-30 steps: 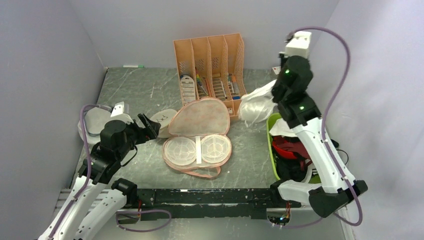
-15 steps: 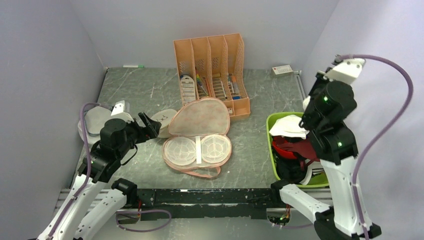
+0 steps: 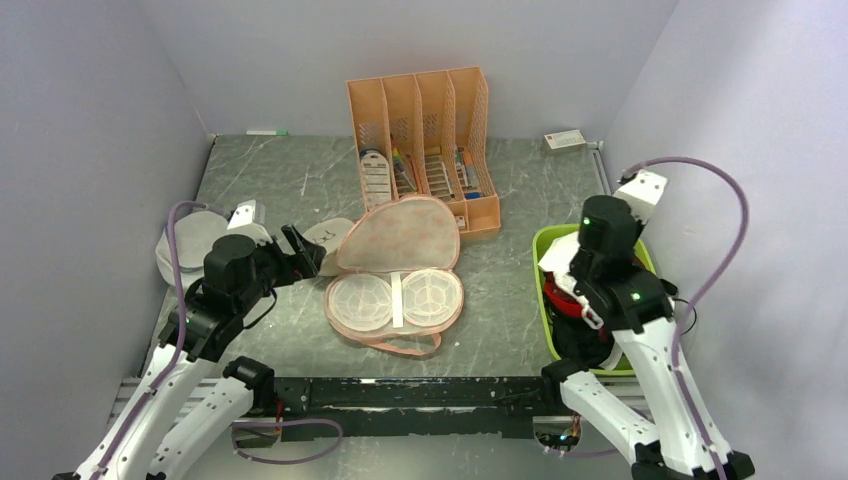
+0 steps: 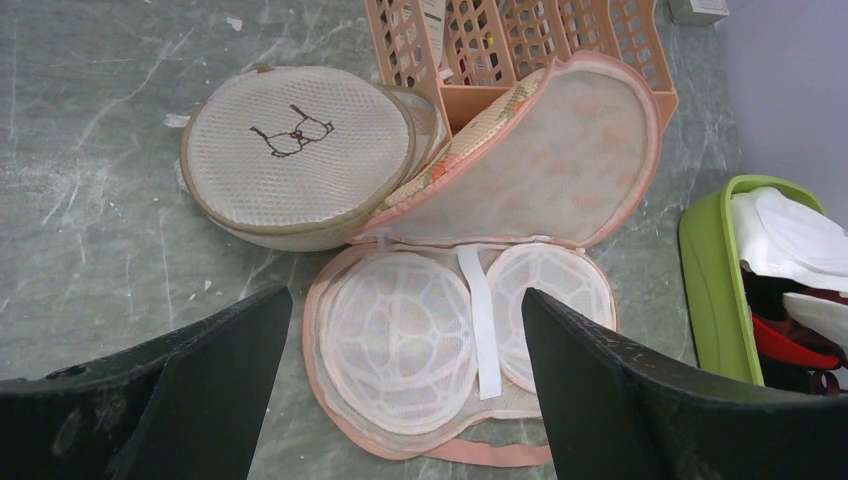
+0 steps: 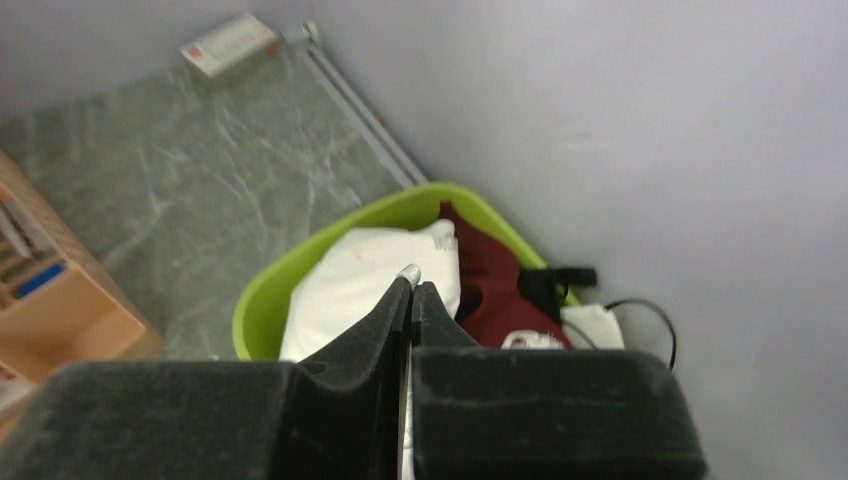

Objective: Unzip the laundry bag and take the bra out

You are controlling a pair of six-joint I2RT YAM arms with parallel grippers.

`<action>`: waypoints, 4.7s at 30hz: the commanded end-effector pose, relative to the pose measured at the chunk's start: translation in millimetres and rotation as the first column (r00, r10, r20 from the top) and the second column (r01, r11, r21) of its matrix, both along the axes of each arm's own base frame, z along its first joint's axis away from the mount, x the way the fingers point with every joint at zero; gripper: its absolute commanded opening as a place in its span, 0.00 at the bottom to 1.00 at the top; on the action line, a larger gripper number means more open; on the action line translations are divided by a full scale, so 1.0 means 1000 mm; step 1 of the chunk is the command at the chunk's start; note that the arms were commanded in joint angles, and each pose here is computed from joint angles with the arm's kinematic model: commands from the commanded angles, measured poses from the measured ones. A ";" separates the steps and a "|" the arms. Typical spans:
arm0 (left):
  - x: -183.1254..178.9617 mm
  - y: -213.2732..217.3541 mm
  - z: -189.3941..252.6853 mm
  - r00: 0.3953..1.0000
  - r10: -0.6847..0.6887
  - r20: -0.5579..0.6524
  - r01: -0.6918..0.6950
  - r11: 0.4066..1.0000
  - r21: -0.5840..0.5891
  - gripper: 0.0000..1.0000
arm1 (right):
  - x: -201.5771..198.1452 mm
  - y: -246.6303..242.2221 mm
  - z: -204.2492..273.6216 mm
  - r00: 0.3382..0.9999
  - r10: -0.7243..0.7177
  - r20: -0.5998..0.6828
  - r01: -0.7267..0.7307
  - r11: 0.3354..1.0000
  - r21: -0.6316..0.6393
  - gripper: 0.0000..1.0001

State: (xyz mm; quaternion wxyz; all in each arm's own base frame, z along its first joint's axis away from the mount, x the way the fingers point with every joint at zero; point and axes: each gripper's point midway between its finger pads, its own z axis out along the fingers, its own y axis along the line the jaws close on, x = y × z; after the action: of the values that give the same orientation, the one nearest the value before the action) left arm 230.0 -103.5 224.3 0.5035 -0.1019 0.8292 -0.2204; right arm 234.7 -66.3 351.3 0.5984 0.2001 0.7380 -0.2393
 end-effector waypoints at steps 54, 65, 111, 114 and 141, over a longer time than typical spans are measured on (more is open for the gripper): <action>-0.019 -0.026 0.030 0.966 -0.219 0.135 0.224 0.974 -0.019 0.97 | -0.084 0.101 -0.198 0.915 0.352 -0.199 0.009 0.475 0.880 0.97; -0.022 -0.028 0.033 0.965 -0.228 0.132 0.234 0.972 -0.033 0.97 | -0.036 0.035 -0.242 0.976 0.052 -0.211 0.134 0.616 0.776 0.97; -0.014 -0.031 0.029 0.974 -0.211 0.084 0.215 0.975 -0.054 0.97 | 0.024 0.156 -0.098 0.457 0.799 0.390 -0.813 0.197 0.548 0.83; -0.015 -0.031 0.029 0.974 -0.211 0.080 0.216 0.975 -0.049 0.97 | 0.037 0.189 -0.108 0.335 0.869 0.364 -0.846 0.108 0.522 0.79; -0.027 -0.028 0.041 0.970 -0.223 0.093 0.229 0.972 -0.054 0.97 | 0.155 0.347 -0.195 -0.411 0.908 -0.075 -0.787 -0.312 0.533 0.63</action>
State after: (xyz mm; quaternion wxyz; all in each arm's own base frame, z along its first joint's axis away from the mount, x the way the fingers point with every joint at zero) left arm 206.4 -130.0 263.3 0.5096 -0.0122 0.8077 -0.2964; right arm 414.5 264.5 163.6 0.3508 -0.4451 0.7538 0.3325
